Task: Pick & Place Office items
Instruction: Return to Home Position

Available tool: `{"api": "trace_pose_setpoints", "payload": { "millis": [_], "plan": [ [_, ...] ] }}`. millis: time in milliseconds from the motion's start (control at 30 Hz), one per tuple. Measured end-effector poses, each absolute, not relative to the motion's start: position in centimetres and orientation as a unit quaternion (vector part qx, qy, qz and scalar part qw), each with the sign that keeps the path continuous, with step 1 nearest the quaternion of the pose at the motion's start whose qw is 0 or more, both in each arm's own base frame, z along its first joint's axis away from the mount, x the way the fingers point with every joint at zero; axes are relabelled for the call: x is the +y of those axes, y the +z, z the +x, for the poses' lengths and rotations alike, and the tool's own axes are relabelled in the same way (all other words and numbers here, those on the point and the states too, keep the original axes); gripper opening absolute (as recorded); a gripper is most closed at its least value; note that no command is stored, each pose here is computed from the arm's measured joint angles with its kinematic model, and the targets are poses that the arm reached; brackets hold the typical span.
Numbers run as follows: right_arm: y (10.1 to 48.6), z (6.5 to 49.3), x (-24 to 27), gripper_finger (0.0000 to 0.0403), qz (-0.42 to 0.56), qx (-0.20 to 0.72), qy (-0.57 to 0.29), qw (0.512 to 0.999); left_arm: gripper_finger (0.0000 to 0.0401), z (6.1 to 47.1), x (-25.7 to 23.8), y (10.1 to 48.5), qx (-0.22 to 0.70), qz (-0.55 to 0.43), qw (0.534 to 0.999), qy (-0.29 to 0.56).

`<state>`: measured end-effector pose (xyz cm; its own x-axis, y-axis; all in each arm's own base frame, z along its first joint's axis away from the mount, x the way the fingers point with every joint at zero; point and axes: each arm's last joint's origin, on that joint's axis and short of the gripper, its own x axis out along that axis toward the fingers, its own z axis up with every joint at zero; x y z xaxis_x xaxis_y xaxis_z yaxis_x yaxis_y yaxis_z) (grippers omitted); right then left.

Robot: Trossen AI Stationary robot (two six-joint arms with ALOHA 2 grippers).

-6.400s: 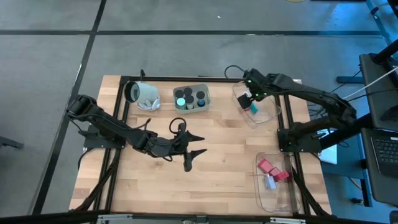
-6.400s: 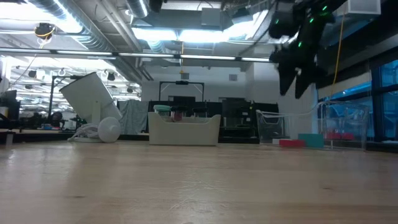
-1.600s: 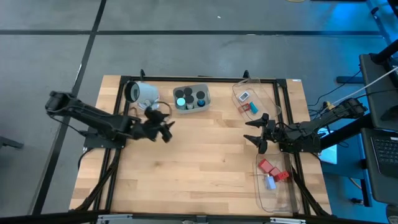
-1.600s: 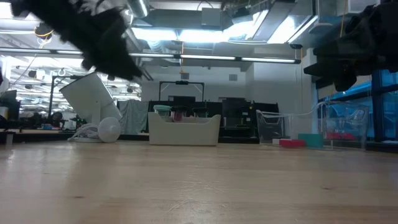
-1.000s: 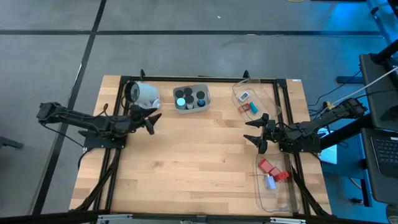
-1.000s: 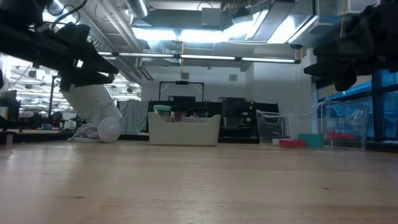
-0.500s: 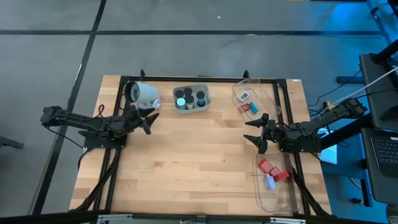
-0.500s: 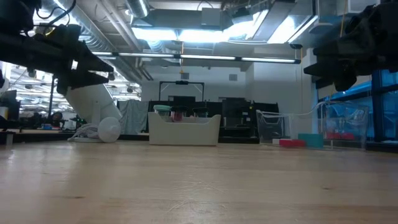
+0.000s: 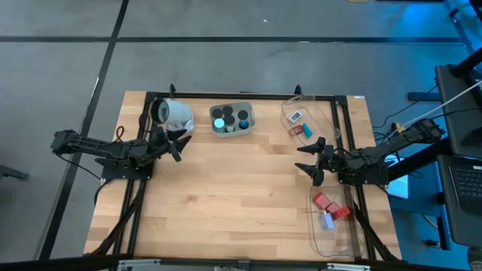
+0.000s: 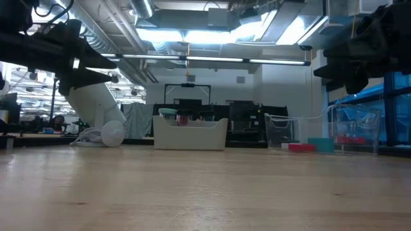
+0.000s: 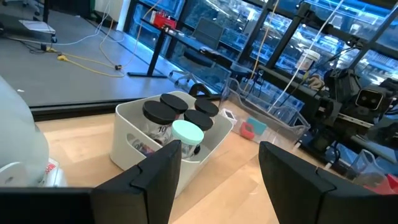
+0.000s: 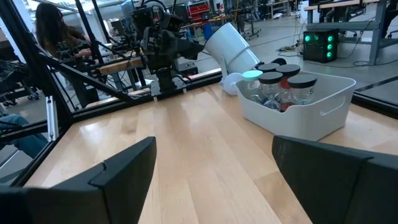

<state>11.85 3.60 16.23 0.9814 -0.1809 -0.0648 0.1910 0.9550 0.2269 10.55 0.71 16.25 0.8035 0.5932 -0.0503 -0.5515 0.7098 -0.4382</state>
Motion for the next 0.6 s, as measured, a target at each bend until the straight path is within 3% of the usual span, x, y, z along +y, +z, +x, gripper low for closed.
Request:
{"api": "trace_pose_setpoints", "payload": {
  "millis": [600],
  "plan": [
    [16.23, 11.85, 3.6, 0.0323, 0.116, 0.022, -0.094, 0.989, 0.0212, 9.97, 0.78, 17.0, -0.088, -0.241, 0.919, 0.3]
  ]
}}
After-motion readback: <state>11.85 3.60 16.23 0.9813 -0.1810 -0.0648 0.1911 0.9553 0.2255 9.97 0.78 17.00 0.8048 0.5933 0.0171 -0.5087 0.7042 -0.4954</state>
